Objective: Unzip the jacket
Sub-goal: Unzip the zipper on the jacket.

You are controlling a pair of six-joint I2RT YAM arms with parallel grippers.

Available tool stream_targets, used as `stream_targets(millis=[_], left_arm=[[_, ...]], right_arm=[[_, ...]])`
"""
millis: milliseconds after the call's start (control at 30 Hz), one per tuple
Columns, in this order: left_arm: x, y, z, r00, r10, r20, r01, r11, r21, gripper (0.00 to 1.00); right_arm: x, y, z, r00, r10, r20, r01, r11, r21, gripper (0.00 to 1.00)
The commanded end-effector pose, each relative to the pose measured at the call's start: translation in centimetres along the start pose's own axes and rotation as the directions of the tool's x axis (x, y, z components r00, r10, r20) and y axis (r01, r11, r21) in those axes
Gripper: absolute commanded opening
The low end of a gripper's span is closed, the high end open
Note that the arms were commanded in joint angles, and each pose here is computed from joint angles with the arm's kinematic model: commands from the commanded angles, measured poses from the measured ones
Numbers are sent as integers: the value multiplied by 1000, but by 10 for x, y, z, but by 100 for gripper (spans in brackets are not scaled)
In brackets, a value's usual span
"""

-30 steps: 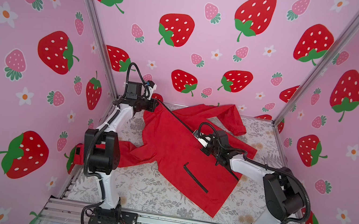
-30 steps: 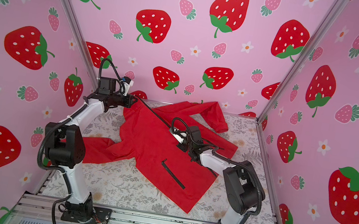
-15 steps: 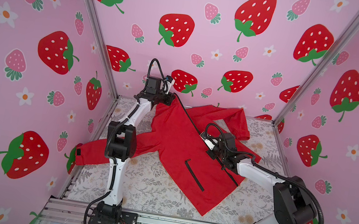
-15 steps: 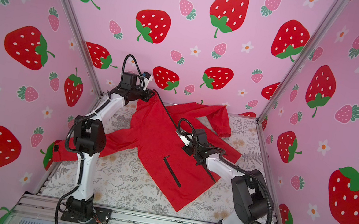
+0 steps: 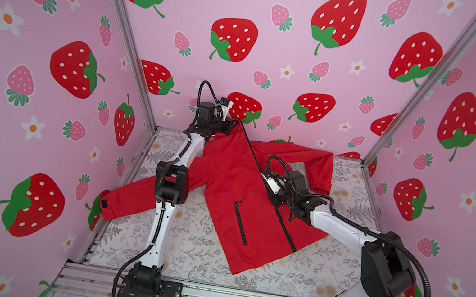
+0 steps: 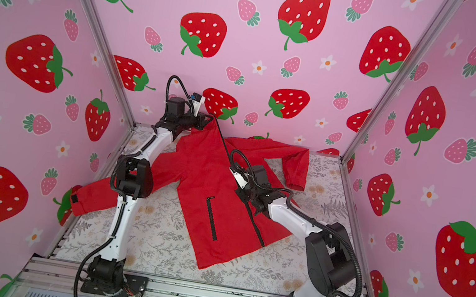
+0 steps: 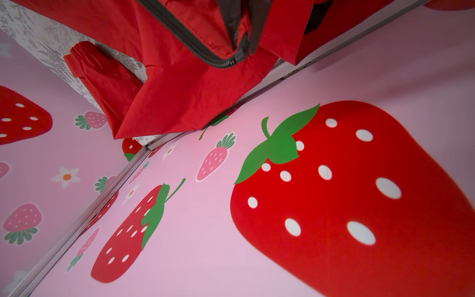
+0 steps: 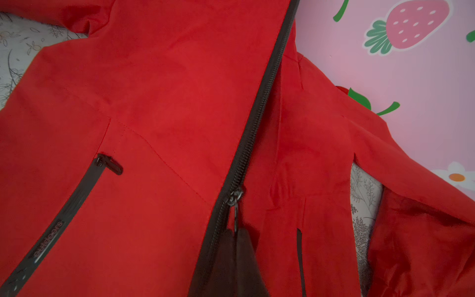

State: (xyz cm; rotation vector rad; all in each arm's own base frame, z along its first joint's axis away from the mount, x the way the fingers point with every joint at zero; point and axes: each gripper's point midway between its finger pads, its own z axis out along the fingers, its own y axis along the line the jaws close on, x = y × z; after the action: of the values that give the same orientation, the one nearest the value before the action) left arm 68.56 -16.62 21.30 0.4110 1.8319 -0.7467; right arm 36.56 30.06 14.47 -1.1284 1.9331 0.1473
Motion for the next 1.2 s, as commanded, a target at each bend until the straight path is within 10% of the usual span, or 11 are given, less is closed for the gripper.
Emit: stream_targets(millis=[0, 67, 133, 333, 500, 700, 1167], left_arm=[[-32, 5, -24, 996, -2, 87, 6, 999, -52, 40], [-32, 3, -41, 996, -10, 87, 17, 996, -86, 72], [-35, 1, -62, 996, -20, 84, 30, 992, -120, 81], [-30, -23, -135, 982, -188, 17, 188, 961, -205, 83], [24, -46, -168, 873, -488, 0, 460, 824, -331, 69], [93, -99, -140, 682, -711, -172, 673, 702, -233, 61], [157, -163, -72, 535, -775, -337, 725, 626, -288, 78]], right_arm=[[11, 5, 7, 996, 46, -75, -48, 999, -25, 0], [11, 6, 13, 995, 55, -89, -58, 998, -31, 0], [10, 7, 19, 993, 66, -97, -70, 997, -41, 0], [10, 11, 32, 990, 95, -104, -102, 993, -64, 0], [10, 14, 35, 989, 114, -89, -122, 989, -85, 0], [10, 19, 36, 989, 129, -79, -137, 984, -110, 0], [7, 18, 38, 988, 151, -43, -155, 983, -101, 0]])
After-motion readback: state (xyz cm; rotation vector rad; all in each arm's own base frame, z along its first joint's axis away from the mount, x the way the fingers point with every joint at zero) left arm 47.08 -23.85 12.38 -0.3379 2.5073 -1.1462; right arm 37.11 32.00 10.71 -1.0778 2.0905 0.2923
